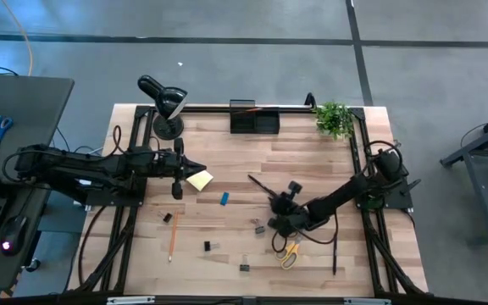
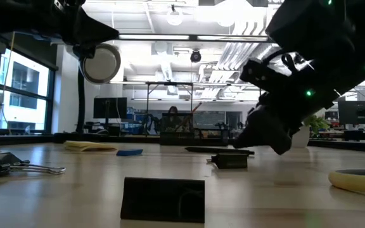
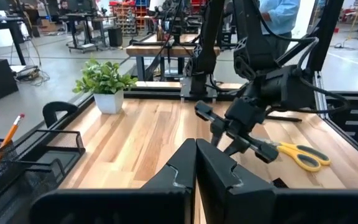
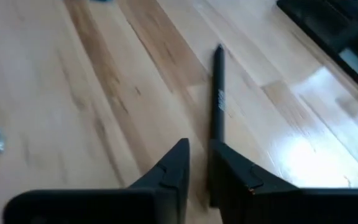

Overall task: Pick and place office supplies into organizer
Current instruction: Put the black pen into the black desk organizer

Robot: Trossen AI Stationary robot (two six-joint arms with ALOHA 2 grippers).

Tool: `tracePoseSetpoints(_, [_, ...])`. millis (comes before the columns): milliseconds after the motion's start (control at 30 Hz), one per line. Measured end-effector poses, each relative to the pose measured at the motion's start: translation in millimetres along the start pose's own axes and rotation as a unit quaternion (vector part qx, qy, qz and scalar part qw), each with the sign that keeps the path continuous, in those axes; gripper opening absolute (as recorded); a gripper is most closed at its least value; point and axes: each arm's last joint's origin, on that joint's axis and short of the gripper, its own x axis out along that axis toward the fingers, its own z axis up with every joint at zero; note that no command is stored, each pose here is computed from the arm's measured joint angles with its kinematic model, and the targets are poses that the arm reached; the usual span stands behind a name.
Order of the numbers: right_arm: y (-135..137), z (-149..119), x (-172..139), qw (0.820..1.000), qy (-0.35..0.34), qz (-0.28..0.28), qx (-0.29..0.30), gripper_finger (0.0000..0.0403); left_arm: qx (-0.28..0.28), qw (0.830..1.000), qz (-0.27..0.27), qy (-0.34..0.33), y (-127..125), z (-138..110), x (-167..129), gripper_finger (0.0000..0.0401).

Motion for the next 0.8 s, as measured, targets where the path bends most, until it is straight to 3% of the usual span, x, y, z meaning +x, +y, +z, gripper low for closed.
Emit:
tracePoseSetpoints(233, [-9,-15,2,0.999,0.012,-0.021,0.037,0.0116,0.0,1.0,0.0,0.0,0,0,0,0.0001])
tracePoseSetpoints(433, [-13,-19,4,0.998,0.006,-0.009,0.058,0.0121,-0.003,1.0,0.0,0.0,0,0,0,0.0001])
tracePoseSetpoints(600, [-17,-15,12,0.997,0.026,0.009,0.072,0.0093,-0.004,1.0,-0.005,0.0,0,0,0,0.0001])
tracePoseSetpoints(800, [-20,-12,18,0.997,0.046,0.029,0.049,0.0026,-0.007,1.0,-0.015,0.0,-1,0,0,0.0001])
